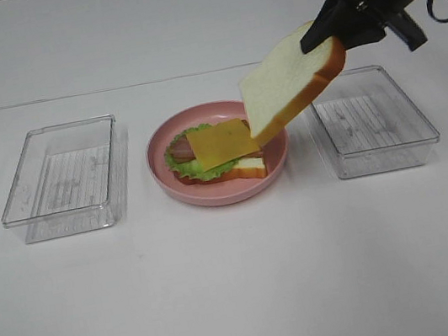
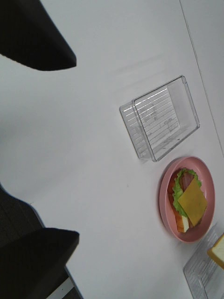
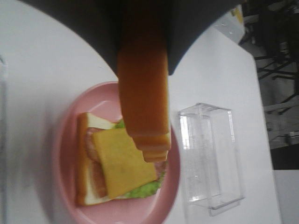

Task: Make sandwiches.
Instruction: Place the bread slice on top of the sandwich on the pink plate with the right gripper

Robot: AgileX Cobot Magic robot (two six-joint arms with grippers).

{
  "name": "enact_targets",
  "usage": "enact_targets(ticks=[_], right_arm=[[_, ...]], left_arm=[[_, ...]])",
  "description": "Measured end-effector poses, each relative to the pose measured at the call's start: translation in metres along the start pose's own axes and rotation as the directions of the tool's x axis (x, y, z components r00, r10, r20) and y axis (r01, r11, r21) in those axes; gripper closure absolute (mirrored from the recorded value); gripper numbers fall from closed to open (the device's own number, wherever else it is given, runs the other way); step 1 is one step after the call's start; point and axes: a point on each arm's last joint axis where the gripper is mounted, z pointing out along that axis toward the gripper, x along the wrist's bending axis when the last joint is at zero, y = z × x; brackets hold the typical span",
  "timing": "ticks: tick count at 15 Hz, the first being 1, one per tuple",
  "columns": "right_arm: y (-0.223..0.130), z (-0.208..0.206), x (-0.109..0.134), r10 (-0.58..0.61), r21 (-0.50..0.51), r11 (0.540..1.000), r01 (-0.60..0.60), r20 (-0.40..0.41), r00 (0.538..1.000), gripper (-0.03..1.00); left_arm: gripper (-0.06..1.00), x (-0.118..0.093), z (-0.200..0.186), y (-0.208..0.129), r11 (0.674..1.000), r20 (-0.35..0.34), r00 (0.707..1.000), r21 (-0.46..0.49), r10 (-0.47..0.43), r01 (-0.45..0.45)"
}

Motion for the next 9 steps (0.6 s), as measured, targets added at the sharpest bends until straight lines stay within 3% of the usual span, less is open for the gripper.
enact_targets(ticks=[4,6,9], right_arm=[[-0.003,0.019,-0.011,0.05,-0.141,0.987,-0.083,-0.219,0.974,0.78],[0.001,0.029,-0.014,0.07,-0.15,0.982,-0.113,-0.265,0.962,0.78],[0.001,0.05,-0.014,0.076,-0.141,0.983,-0.117,-0.267,0.961,0.78]], left_arm=[[0.08,0.0,0.0,0.0,1.0,0.0,1.0,0.0,0.0,0.0],[0.08,0.0,0.0,0.0,1.0,0.0,1.0,0.0,0.0,0.0],[0.08,0.0,0.0,0.0,1.0,0.0,1.0,0.0,0.0,0.0]])
